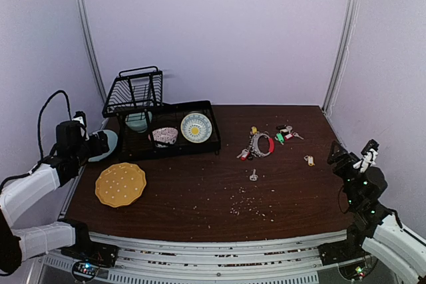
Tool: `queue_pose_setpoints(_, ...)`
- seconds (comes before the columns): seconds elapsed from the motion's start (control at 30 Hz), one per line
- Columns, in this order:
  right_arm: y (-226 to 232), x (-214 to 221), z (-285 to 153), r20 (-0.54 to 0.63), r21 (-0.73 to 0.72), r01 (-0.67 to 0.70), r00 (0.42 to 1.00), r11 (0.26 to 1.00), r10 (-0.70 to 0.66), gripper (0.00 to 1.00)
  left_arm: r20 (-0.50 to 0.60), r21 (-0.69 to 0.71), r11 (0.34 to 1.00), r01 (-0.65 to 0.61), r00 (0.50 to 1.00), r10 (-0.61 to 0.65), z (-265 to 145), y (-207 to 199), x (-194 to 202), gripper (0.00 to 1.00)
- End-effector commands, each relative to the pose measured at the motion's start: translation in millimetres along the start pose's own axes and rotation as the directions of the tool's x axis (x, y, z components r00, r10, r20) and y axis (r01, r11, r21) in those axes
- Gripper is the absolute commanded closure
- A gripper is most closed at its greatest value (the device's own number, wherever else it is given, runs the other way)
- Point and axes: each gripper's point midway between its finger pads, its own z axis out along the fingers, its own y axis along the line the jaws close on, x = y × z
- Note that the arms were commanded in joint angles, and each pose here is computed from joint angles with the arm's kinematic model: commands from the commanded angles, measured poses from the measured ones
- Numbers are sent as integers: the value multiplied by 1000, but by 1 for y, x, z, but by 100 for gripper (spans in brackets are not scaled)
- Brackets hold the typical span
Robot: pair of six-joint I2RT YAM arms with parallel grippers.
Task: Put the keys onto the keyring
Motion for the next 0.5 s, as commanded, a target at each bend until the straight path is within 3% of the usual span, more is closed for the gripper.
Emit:
queue_pose_setpoints(0.0,-49,35,-9,-15,148,-10,1000,989,13,0,55,28,999,26,998,-28,-4,-3,-15,12)
queue_pose_setpoints(0.17,-48,29,-9,4,155,-43,999,987,42,0,70,31,999,38,997,-41,-7,-3,-24,11)
queue_pose_setpoints(0.27,-37,22,-10,41,80,-59,998,995,56,0,104,51,997,51,993,-56,-14,-7,-40,10)
queue_pose_setpoints(0.37,0,6,-11,69,-100,-15,997,995,22,0,160,128,991,35,986,-55,-29,-20,-64,7)
queue_pose_setpoints(0.47,30,-15,0,30,-138,-3,1000,990,7,0,254,299,952,-64,967,-14,-52,-50,-83,6)
